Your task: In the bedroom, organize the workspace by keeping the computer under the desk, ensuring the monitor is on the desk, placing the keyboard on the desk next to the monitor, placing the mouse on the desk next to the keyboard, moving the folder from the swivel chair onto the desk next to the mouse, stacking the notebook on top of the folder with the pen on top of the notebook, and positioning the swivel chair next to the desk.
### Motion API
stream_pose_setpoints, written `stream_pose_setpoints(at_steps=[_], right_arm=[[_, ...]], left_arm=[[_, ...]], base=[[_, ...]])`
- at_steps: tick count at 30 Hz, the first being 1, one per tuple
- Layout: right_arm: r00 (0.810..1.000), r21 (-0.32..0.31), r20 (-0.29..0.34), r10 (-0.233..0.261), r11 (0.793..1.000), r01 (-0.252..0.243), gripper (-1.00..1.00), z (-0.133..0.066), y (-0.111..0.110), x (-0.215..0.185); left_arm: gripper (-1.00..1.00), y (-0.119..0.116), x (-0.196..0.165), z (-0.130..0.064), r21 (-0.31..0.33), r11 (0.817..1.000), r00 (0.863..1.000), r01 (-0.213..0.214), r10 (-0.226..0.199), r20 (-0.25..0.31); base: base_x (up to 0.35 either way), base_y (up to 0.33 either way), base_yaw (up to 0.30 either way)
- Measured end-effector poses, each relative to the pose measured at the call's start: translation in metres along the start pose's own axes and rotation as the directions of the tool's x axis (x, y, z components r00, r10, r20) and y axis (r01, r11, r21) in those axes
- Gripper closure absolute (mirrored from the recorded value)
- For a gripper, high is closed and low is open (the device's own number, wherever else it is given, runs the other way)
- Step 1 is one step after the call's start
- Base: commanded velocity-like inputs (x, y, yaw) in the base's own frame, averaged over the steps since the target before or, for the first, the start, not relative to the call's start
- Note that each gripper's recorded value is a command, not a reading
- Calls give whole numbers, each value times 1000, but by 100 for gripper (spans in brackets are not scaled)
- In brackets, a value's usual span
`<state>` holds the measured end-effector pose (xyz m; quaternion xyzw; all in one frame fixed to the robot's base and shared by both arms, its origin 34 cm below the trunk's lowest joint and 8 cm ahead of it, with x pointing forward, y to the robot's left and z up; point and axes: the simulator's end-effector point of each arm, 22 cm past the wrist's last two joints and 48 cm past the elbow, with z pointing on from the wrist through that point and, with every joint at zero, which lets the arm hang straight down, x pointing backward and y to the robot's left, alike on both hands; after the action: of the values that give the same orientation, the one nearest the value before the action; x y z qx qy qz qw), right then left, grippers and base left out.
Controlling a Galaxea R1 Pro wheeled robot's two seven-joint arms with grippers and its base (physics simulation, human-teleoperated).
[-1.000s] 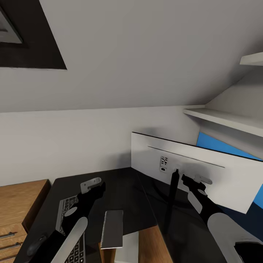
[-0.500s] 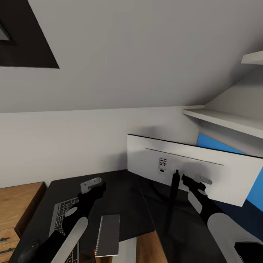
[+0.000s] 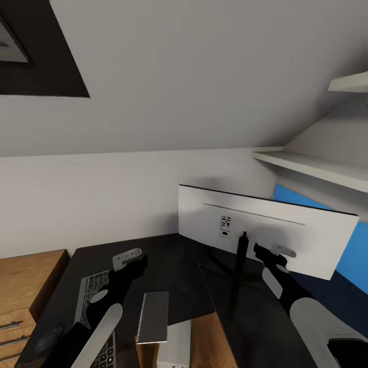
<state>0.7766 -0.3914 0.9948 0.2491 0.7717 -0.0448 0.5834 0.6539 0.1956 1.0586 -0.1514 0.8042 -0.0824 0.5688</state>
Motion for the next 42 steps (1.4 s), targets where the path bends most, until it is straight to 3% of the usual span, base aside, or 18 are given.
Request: stream_pose_setpoints(at_steps=[13,22,31,42], right_arm=[[1000,-11,-5,-4,1000,4,-100,-1,5,3],[992,-57,14,-128,990,129,-100,-5,24,7],[984,-88,1,-176,981,175,-100,-11,42,22],[982,-97,0,-190,977,189,-100,-12,46,25]], left_arm=[[-100,0,-1,-1,-1,1000,1000,-1,1,2],[-100,1,-1,-1,-1,1000,1000,-1,1,3],[-100,1,-2,-1,-2,1000,1000,1,-1,5],[-100,0,-2,-1,-2,1000,1000,1,-1,5]], base=[[-75,0,0],[0,0,0],[0,0,0],[0,0,0]])
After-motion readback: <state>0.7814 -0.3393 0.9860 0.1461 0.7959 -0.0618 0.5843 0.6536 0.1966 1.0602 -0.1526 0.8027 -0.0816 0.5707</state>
